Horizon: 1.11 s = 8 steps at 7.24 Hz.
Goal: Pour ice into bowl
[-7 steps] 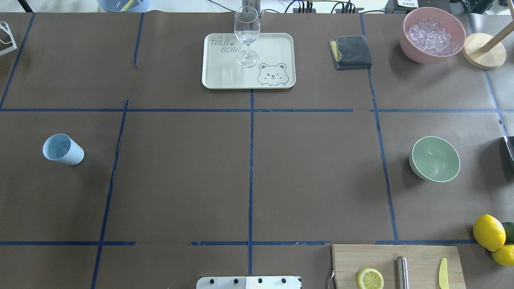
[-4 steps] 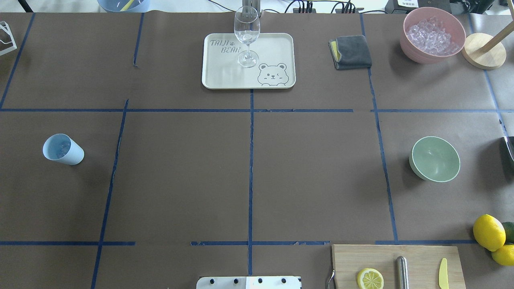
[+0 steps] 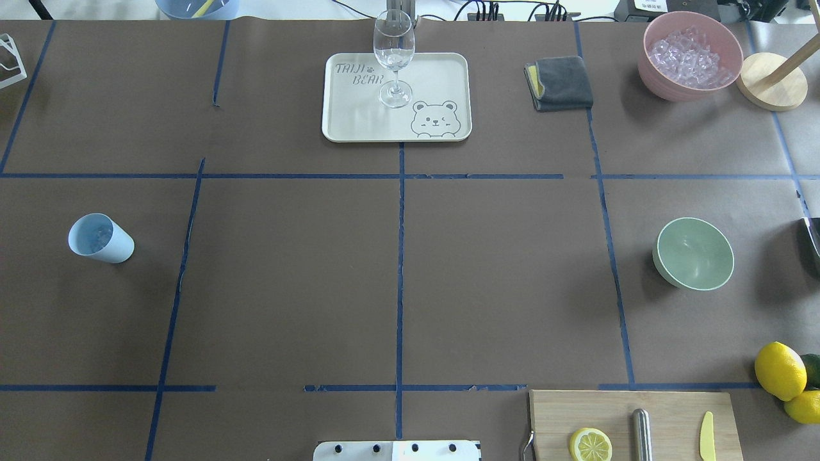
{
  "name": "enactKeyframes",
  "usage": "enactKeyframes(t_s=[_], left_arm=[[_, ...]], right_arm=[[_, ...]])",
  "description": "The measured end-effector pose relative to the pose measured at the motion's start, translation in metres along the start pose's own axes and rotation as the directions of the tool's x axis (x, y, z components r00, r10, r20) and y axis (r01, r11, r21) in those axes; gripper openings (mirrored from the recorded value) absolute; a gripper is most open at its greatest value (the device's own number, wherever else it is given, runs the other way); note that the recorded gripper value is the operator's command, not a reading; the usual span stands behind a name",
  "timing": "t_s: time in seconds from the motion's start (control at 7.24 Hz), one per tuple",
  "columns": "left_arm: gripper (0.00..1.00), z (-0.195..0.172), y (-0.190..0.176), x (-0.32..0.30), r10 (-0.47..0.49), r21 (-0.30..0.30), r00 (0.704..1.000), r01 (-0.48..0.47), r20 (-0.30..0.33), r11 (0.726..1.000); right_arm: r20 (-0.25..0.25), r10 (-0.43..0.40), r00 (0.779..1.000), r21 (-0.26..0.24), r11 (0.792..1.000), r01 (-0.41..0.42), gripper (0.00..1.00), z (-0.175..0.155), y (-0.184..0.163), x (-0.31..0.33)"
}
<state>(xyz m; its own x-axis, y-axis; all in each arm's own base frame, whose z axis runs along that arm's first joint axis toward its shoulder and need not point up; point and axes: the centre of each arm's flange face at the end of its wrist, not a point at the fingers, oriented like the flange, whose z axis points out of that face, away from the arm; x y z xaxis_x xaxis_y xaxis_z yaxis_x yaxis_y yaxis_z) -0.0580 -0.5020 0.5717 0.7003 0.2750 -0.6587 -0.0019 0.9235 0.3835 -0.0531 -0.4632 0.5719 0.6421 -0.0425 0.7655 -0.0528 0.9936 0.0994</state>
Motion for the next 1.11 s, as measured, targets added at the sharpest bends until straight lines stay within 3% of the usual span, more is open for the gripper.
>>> enactKeyframes(t_s=[0.28,0.69,0.83,0.97,1.11], left_arm=[[1.00,-0.005,-0.006,0.005,-0.017,0.041,1.000,0.017,0.000,0.999],[1.00,-0.008,-0.008,0.009,-0.015,0.058,1.000,0.015,-0.001,0.998],[1.00,-0.008,-0.008,0.009,-0.014,0.059,1.000,0.014,-0.002,0.998],[1.00,-0.008,-0.008,0.009,-0.014,0.058,1.000,0.014,-0.002,0.998],[1.00,-0.008,-0.007,0.009,-0.015,0.057,1.000,0.015,-0.002,0.998]], right_arm=[[0.037,0.065,0.997,0.049,0.997,-0.067,1.00,0.049,0.027,-0.056],[0.000,0.087,0.996,0.027,0.996,-0.087,1.00,0.106,0.061,-0.100],[-0.017,0.087,0.996,0.008,0.996,-0.087,0.87,0.114,0.072,-0.097],[-0.033,0.089,0.995,-0.009,0.996,-0.089,0.30,0.120,0.081,-0.091],[-0.043,0.090,0.995,-0.021,0.996,-0.091,0.00,0.125,0.086,-0.087]])
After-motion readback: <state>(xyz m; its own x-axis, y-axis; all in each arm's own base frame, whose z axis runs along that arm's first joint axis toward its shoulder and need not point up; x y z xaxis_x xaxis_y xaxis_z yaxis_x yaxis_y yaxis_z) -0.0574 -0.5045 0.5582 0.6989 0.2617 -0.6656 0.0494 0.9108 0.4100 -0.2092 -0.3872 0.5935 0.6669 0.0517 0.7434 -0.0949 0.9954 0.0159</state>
